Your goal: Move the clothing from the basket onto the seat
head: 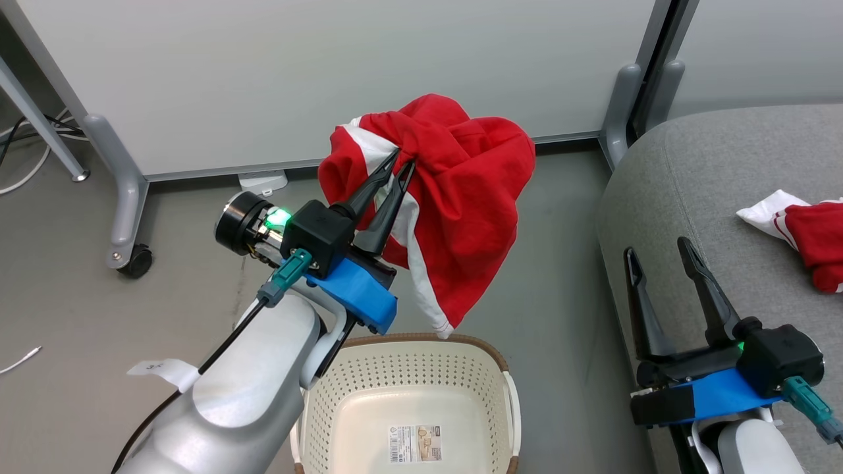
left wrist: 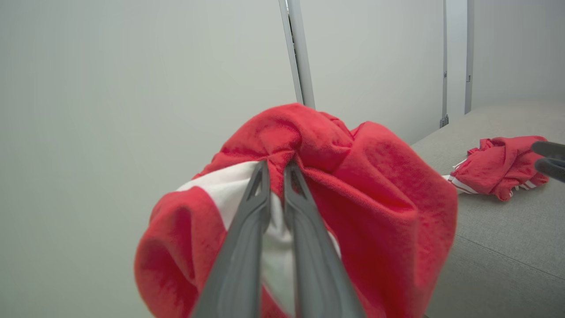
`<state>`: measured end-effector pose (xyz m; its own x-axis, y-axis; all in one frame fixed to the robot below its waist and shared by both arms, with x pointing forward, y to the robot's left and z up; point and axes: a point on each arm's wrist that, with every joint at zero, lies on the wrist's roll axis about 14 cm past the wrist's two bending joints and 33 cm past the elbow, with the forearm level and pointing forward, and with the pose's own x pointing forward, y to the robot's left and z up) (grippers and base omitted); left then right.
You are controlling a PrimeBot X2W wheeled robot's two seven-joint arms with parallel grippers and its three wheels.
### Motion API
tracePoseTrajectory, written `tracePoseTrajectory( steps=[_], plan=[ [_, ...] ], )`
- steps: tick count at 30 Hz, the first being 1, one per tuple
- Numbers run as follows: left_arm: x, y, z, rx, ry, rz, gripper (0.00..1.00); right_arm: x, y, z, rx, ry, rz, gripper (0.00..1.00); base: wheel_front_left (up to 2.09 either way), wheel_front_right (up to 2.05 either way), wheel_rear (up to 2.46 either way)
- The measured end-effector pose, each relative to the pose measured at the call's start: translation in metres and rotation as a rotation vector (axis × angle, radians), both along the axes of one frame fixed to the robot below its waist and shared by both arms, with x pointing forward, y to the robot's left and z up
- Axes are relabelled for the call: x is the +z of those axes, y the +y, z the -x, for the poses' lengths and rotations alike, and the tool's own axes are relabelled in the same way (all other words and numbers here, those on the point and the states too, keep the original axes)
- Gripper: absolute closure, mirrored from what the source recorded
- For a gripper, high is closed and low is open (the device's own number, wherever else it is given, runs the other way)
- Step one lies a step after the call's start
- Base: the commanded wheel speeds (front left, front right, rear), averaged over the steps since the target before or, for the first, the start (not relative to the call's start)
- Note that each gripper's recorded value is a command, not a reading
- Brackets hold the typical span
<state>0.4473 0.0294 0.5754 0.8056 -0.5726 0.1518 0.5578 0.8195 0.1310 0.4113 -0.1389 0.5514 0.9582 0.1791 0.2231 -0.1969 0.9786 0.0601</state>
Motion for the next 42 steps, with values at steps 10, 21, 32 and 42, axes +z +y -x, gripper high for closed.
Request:
tracePoseTrajectory(
  steps=[10,21,32,42],
  plan=[
    [0.003,-0.001,0.003,-0.008,-0.014,-0.007,1.00,-0.001,0.031,0.005,0.099,0.007,-0.008,0.00,0.00,0.00,0.00],
    [-0.002,-0.003,0.005,-0.018,-0.004,-0.019,1.00,-0.003,0.085,0.006,0.292,0.010,0.030,0.00,0.00,0.00,0.00],
    [-0.004,-0.009,0.010,-0.034,-0.003,-0.022,1.00,-0.003,0.115,-0.006,0.381,0.019,0.046,0.00,0.00,0.00,0.00],
    [-0.007,-0.018,0.011,-0.062,0.007,-0.015,1.00,-0.012,0.131,-0.023,0.405,0.065,0.025,0.00,0.00,0.00,0.00]
  ],
)
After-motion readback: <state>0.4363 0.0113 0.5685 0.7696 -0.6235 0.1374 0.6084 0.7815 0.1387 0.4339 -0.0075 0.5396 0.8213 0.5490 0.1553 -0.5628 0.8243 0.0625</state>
